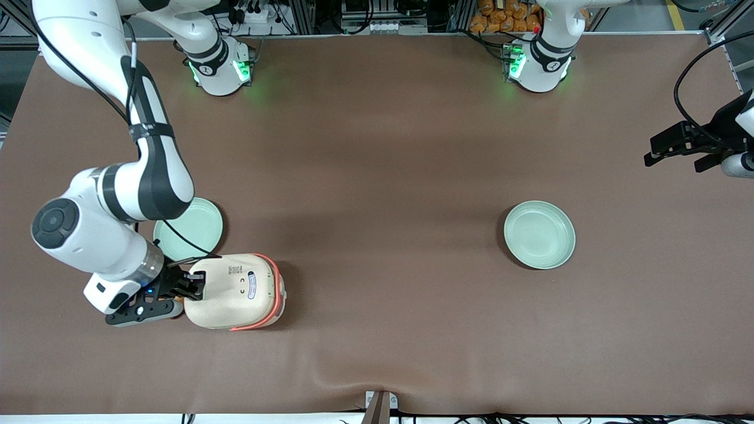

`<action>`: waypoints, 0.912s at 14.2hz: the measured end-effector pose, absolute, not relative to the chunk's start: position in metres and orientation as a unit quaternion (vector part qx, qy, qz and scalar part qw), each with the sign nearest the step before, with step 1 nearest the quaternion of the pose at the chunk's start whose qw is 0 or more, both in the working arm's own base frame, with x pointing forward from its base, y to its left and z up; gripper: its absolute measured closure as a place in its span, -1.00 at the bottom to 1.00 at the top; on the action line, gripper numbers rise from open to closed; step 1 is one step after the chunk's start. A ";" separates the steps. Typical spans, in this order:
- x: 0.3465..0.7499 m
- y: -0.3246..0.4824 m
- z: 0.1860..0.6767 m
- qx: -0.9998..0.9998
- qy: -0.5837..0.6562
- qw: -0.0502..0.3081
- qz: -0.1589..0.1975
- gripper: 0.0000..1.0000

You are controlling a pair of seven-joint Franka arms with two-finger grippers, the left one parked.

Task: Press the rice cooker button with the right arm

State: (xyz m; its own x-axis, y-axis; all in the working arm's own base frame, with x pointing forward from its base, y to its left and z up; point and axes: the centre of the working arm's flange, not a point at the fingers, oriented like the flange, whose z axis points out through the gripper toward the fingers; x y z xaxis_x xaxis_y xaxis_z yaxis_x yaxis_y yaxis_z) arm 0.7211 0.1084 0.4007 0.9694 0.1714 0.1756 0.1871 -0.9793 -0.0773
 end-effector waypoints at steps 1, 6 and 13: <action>0.718 0.108 0.412 -0.991 -0.091 0.048 -0.083 0.68; 0.688 0.092 0.488 -0.993 -0.085 0.056 -0.058 -0.03; 0.642 0.053 0.565 -0.995 -0.062 0.071 -0.021 -0.77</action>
State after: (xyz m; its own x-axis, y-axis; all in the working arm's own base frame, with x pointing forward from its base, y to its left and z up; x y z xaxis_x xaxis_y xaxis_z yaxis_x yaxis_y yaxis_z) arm 0.6418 0.0534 0.5653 0.9915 0.1203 0.0498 0.1261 -0.9822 -0.1392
